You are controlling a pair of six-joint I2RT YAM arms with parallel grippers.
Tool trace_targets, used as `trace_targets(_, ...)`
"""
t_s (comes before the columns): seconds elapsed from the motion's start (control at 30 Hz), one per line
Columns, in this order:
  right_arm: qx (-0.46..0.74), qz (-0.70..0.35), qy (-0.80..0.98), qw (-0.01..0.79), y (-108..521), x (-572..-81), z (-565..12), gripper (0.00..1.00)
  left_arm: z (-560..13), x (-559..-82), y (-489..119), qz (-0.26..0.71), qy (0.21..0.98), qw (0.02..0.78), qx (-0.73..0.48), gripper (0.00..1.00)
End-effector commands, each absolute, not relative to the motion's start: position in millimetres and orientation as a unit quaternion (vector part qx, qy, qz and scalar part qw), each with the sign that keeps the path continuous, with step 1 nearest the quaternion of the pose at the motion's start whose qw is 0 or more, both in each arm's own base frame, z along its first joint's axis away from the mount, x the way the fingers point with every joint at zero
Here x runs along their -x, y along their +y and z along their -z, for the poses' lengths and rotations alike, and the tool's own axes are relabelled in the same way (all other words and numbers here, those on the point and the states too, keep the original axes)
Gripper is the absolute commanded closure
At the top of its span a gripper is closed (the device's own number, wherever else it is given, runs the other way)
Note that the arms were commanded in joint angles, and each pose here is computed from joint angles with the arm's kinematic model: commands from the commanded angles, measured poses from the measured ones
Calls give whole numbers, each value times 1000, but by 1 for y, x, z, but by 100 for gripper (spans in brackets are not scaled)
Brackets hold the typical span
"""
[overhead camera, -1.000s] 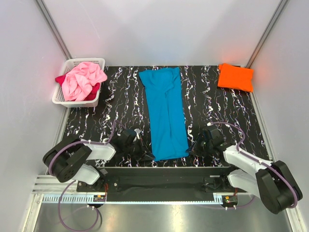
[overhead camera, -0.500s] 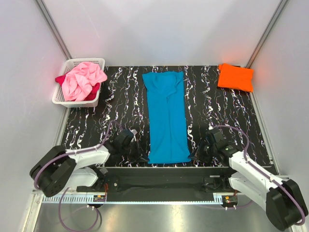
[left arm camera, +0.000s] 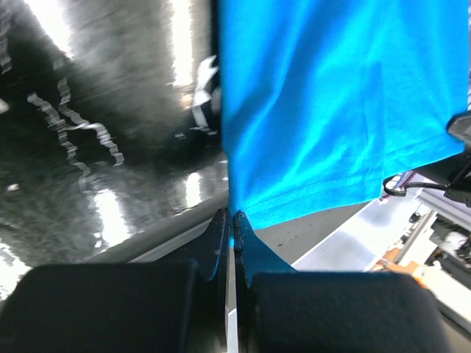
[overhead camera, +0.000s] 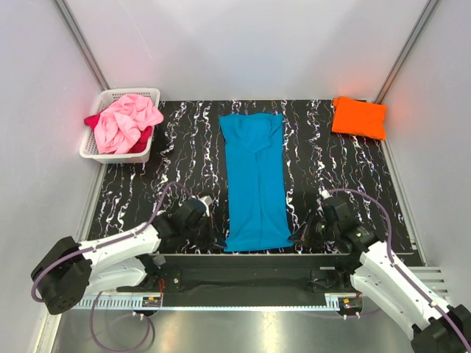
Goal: Fold and stack the t-shirts
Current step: Fold the tshirt
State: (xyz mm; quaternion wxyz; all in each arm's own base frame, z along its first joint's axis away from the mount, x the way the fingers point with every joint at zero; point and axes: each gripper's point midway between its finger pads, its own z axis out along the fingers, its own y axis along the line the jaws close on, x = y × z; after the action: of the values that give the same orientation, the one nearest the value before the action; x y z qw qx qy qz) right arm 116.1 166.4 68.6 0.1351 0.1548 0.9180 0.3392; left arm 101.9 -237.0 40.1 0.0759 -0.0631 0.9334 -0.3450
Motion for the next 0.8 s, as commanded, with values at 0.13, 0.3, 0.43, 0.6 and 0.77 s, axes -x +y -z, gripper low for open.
trace_targets(0.13, -104, -333, 911, 219, 173, -159, -117, 100, -84, -139, -259, 349, 924, 153, 23, 100)
trace_targets(0.3, -101, -304, 911, 259, 177, -197, -120, 100, -102, -171, -260, 304, 931, 203, 27, 100)
trace_targets(0.43, -90, -286, 910, 286, 182, -227, -123, 100, -126, -208, -261, 269, 932, 240, 33, 100)
trace_targets(0.6, -76, -246, 911, 323, 186, -272, -132, 100, -127, -257, -252, 228, 936, 265, 49, 100)
trace_targets(0.77, -63, -211, 908, 357, 185, -335, -146, 100, -134, -305, -250, 212, 934, 281, 61, 100)
